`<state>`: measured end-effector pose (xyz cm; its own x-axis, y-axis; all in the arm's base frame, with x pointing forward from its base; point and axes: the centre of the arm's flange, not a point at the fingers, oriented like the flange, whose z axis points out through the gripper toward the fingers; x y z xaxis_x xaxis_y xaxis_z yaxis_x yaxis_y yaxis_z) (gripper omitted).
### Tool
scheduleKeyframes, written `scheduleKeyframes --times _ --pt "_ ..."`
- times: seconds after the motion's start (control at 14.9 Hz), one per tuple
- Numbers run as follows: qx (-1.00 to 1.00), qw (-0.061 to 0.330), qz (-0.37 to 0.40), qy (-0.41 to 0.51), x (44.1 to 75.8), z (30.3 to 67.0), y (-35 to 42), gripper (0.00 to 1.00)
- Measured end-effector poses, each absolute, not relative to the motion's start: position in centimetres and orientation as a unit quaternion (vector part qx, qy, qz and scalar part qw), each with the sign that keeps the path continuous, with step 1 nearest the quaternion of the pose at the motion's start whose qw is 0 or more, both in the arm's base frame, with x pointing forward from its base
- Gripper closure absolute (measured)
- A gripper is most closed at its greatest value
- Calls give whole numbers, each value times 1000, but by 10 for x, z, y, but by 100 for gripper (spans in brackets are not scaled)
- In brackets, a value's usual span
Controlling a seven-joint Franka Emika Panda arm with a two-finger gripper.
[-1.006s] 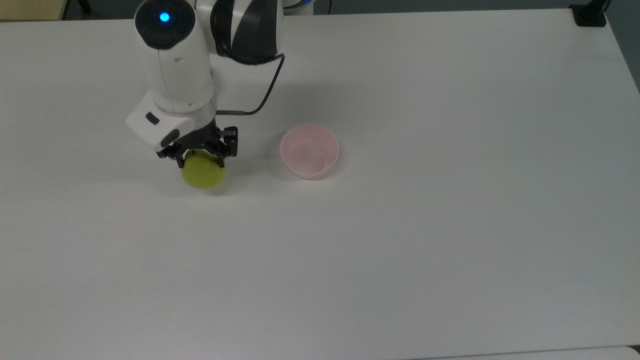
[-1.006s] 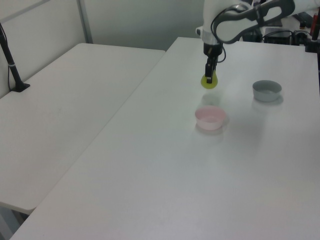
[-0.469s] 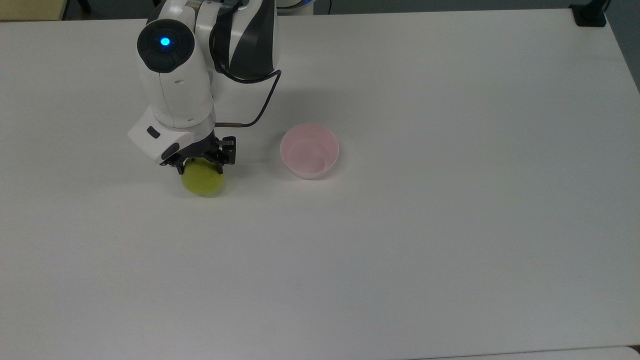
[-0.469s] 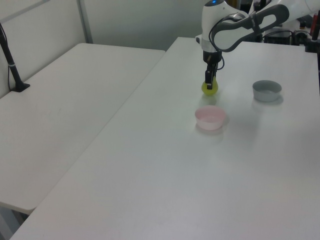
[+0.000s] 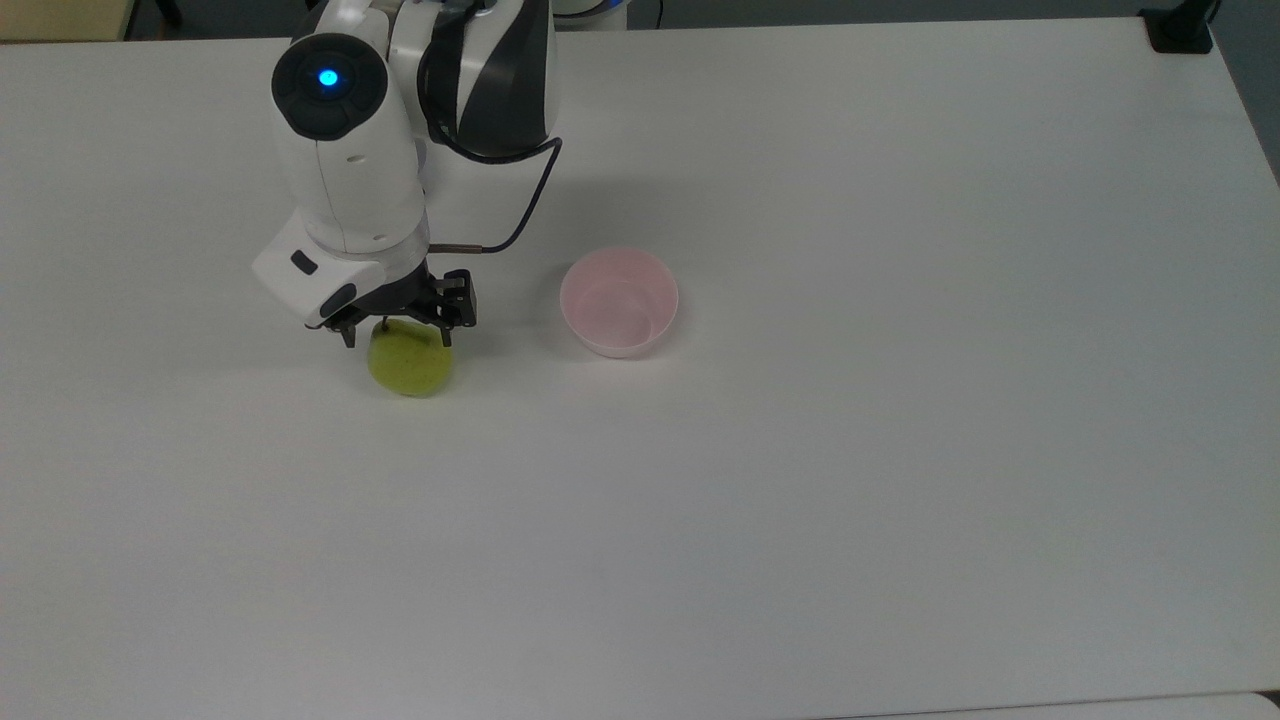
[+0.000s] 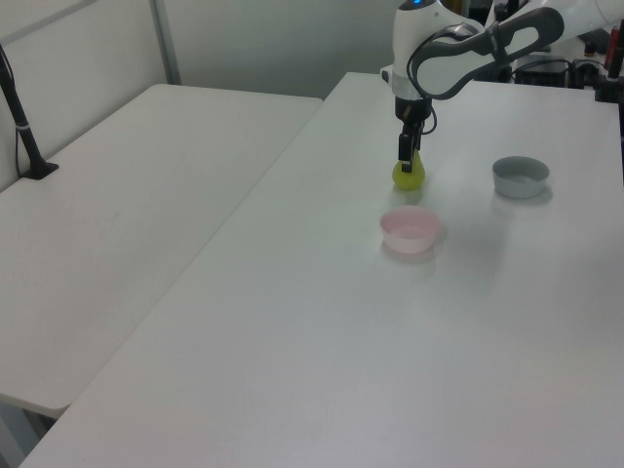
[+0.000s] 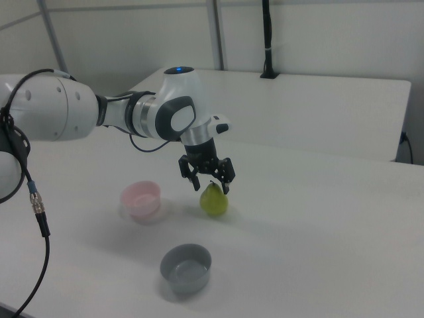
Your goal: Pick up a pear from the bowl
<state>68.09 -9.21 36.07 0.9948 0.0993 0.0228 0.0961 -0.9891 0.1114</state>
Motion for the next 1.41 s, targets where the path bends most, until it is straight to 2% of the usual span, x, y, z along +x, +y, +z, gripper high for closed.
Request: scheduleKeyframes --times 0.13,0.27,0.47,0.87,1.01,1.41 --pt "997 56 23 48 681 374 -92 4" --pt "998 52 27 37 674 415 -83 0" --pt "998 42 28 29 654 478 -38 0" --pt "999 32 23 22 619 541 29 0" --pt "999 31 16 18 611 551 30 0" --pt "999 31 12 13 609 549 26 0"
